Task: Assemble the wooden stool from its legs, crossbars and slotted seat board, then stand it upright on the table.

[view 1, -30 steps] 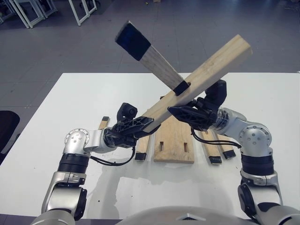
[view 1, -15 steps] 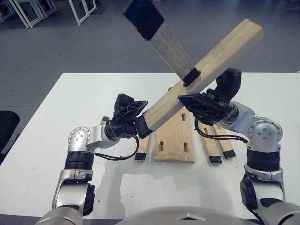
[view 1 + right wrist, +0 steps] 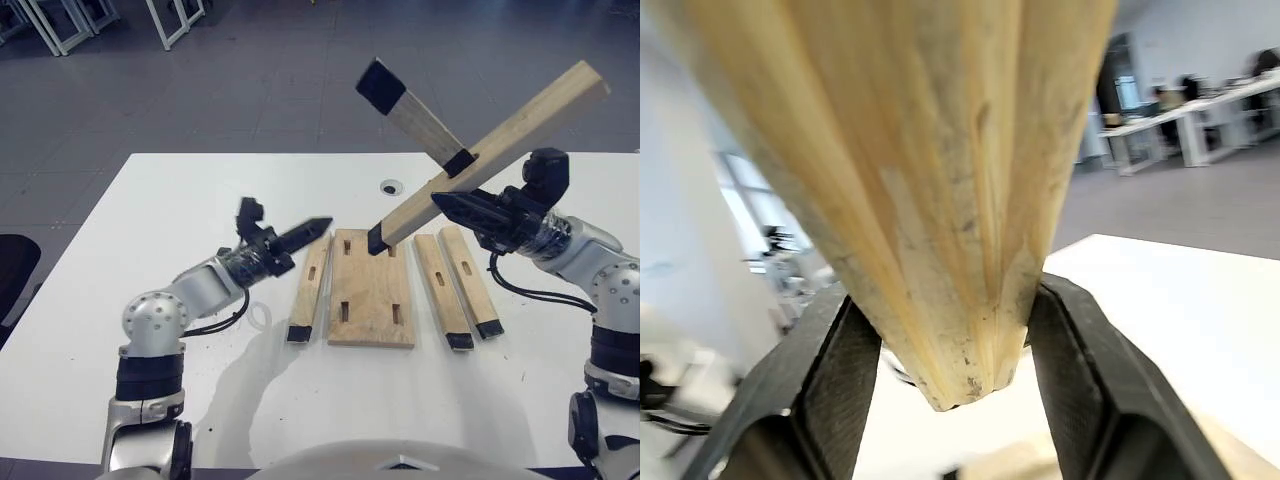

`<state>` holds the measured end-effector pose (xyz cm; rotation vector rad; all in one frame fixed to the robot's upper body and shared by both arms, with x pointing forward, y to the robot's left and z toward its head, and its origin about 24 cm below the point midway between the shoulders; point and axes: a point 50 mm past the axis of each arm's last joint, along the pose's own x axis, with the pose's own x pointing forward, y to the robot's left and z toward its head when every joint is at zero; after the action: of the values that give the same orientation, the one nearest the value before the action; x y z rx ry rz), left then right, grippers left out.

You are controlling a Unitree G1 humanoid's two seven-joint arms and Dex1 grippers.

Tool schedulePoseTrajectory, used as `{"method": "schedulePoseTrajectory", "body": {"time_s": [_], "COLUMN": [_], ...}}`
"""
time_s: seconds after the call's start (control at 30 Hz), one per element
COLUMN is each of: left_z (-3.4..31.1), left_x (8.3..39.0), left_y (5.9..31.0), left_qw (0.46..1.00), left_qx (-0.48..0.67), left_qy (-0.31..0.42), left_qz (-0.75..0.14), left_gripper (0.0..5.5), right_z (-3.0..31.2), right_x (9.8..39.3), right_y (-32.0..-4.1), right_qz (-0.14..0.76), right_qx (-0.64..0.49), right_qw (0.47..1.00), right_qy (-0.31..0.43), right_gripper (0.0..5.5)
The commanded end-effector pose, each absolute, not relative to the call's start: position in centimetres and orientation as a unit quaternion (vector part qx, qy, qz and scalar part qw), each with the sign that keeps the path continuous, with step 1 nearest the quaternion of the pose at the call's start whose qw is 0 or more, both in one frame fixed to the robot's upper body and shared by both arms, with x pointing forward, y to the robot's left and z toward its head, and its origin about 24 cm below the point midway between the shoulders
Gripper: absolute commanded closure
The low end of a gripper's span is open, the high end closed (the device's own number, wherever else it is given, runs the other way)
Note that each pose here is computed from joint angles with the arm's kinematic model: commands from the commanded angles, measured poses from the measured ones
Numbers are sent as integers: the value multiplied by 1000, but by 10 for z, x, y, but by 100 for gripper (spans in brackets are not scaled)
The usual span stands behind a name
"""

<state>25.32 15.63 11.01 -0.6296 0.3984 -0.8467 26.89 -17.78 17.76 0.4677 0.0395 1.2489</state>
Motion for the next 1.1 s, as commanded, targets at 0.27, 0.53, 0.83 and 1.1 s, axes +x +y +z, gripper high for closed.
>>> {"method": "schedulePoseTrajectory", "body": {"time_s": [0.27, 0.53, 0.83, 1.1], "left_z": [68, 55, 43, 40], "left_x": [215, 209, 206, 211], "left_y": [124, 129, 151, 160], "left_qw": [829, 819, 793, 795], "left_qx": [200, 250, 289, 298], "left_qy": [217, 227, 263, 266], "left_qz": [-475, -464, -468, -456], "left_gripper": [325, 325, 325, 325], "right_z": [118, 107, 89, 89], "right_x": [342, 339, 319, 314], "right_y": [-172, -169, -174, -187], "right_qz": [446, 487, 538, 536], "right_qx": [-34, -52, -90, -86], "right_qw": [892, 869, 826, 825], "right_qy": [65, 73, 138, 155], "right_gripper": [337, 337, 337, 340]}}
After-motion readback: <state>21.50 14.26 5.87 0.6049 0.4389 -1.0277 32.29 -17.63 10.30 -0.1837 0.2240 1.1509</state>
